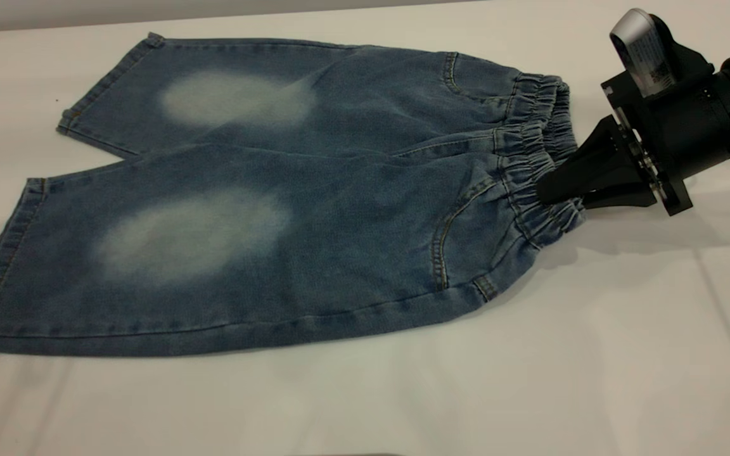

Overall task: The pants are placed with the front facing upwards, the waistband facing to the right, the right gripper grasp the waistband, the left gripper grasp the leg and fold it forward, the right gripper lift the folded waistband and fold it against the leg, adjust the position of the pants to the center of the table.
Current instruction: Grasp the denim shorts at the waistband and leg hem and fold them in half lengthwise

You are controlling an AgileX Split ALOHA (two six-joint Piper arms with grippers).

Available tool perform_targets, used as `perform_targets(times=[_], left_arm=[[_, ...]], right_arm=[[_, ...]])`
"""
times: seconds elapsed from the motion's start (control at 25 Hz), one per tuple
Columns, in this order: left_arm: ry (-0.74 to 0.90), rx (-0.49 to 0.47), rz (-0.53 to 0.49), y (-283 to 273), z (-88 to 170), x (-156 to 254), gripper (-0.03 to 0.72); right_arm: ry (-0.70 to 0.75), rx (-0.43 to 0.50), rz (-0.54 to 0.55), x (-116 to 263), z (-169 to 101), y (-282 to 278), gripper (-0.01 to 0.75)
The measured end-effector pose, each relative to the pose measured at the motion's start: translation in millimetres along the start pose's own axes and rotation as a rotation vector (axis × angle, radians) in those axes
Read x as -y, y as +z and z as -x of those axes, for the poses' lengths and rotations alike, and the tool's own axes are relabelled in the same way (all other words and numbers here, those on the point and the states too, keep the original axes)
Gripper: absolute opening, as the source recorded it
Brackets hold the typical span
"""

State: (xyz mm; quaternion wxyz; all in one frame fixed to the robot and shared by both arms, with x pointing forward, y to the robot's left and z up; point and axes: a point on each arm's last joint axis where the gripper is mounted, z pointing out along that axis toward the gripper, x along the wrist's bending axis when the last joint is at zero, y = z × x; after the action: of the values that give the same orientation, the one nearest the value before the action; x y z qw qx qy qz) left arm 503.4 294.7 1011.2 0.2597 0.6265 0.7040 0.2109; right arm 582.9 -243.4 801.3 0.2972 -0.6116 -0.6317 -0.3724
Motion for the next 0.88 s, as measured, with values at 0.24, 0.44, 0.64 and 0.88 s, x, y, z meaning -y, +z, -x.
perform_targets(times=[0.24, 0.44, 0.64, 0.88], left_arm=[[-0.011, -0.037, -0.300, 28.7, -3.8, 27.7, 0.547], [-0.016, -0.061, -0.464, 60.0, -7.9, 53.1, 0.547], [-0.016, -0.075, -0.554, 85.0, -10.6, 68.4, 0.547], [0.056, -0.094, -0.557, 105.4, -15.4, 76.1, 0.547]], right_arm=[[-0.012, -0.011, 0.000, -4.4, -2.4, -1.1, 0.038], [-0.017, -0.028, 0.008, -12.7, -6.4, -3.0, 0.038], [-0.016, -0.030, 0.008, -12.8, -6.7, -3.1, 0.038], [-0.016, -0.030, 0.006, -12.6, -6.7, -3.1, 0.038]])
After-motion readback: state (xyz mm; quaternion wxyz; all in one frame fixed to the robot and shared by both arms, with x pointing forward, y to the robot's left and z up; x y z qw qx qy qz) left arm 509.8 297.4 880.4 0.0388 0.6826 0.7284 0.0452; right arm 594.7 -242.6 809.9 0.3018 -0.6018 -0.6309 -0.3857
